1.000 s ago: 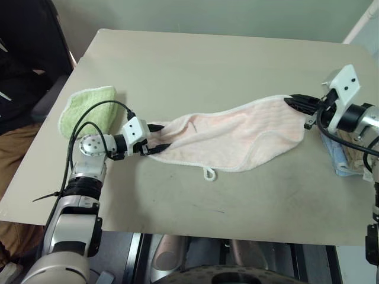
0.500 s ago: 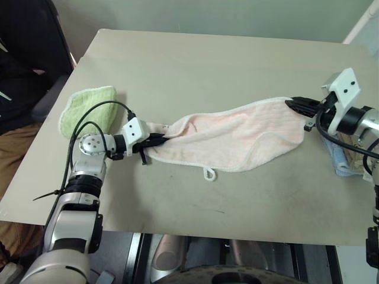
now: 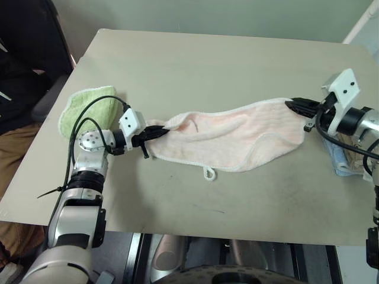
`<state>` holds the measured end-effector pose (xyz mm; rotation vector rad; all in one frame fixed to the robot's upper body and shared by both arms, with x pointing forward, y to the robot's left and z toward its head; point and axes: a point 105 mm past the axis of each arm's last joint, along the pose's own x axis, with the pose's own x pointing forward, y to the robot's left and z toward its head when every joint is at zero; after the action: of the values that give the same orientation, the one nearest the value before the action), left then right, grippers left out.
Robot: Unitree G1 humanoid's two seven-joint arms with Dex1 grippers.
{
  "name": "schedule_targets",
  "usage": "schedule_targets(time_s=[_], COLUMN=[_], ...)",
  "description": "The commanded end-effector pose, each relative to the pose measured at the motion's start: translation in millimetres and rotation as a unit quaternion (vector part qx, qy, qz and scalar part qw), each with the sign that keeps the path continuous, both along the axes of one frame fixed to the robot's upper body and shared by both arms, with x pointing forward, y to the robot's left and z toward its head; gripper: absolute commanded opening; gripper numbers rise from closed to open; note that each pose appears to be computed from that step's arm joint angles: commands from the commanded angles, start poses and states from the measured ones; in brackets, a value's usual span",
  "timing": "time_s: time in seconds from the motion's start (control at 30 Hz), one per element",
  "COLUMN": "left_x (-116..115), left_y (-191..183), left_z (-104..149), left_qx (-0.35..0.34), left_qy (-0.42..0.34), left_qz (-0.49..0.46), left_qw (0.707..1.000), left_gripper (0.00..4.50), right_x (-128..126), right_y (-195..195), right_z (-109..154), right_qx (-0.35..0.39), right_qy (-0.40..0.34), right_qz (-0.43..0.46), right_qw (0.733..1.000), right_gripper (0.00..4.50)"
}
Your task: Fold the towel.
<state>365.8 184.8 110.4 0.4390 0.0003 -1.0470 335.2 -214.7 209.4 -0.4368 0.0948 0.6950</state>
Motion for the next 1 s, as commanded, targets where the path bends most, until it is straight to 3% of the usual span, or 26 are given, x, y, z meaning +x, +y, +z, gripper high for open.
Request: schedule_targets(time_s=[0.03,0.27,1.0], left_x=[-1,-3,-17], left_y=[2,0,-15], left_z=[8,2,-1], left_qx=[0.003,0.017,0.010], left_qy=[-0.007,-0.018,-0.006], left_qz=[-0.011,-0.012,-0.083], left_qw=[1.000,1.000,0.996], left_gripper=[0.74,3.16,3.16], right_x=[-3,-4,-6], right_y=[-1,-1,-8], right_z=[19,16,13], right_qx=[-0.002,-0.003,-0.003], right_qy=[-0.037,-0.034,-0.029], right_qz=[-0.001,-0.004,-0.019], right_qw=[0.999,0.999,0.999], right_gripper=[0.00,0.00,0.00])
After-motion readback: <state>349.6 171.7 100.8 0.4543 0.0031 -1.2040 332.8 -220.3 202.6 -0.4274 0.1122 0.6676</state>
